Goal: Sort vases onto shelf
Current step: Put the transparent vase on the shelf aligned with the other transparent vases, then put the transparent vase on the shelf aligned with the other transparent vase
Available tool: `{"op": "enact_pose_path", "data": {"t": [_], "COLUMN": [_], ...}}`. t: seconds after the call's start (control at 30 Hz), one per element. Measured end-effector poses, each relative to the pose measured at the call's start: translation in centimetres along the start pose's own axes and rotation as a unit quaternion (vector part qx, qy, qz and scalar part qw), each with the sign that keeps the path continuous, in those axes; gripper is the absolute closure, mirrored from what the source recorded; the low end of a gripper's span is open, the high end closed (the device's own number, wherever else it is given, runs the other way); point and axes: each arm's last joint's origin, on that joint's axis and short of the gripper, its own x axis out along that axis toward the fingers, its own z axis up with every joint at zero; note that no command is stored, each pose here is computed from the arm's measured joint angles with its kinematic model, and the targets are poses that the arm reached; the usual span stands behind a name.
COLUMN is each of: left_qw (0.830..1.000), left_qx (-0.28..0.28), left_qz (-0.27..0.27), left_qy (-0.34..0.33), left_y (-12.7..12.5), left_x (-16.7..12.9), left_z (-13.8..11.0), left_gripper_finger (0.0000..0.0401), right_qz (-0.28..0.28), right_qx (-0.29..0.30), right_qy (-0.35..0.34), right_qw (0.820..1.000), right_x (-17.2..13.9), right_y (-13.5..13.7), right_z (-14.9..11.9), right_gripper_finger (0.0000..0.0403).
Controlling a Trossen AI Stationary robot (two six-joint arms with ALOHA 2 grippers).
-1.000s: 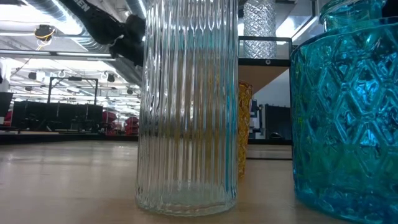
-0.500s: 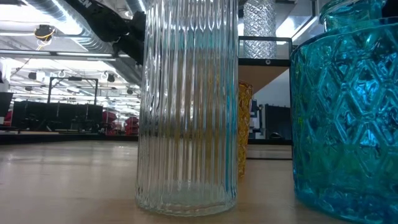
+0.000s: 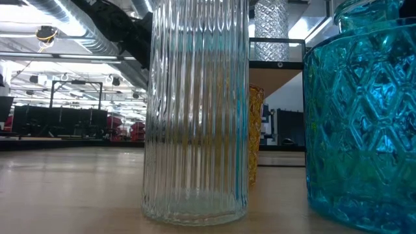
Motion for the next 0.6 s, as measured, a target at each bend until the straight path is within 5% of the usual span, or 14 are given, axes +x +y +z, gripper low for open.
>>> {"op": "enact_pose_path", "data": {"t": [0.4, 0.53, 0.6], "left_qw": [1.000, 0.996, 0.998], "left_qx": [0.014, 0.020, 0.019], "left_qz": [0.016, 0.081, 0.059], "left_qy": [-0.013, 0.023, 0.033], "left_y": [0.3, 0.6, 0.5], "left_x": [-0.3, -2.8, -5.0], "left_z": [0.3, 0.3, 0.6], "left_gripper_finger": [0.0343, 0.0351, 0.0361], "right_qz": [0.013, 0.016, 0.016], "right_qx": [0.002, 0.008, 0.008], "right_qy": [0.005, 0.010, 0.010], "right_qw": [1.000, 1.000, 1.000], "right_x": [0.0, 0.0, 0.0], "right_y": [0.1, 0.1, 0.1], "right_z": [-0.1, -0.1, -0.2], "right_gripper_finger": [0.0260, 0.0260, 0.0260]}}
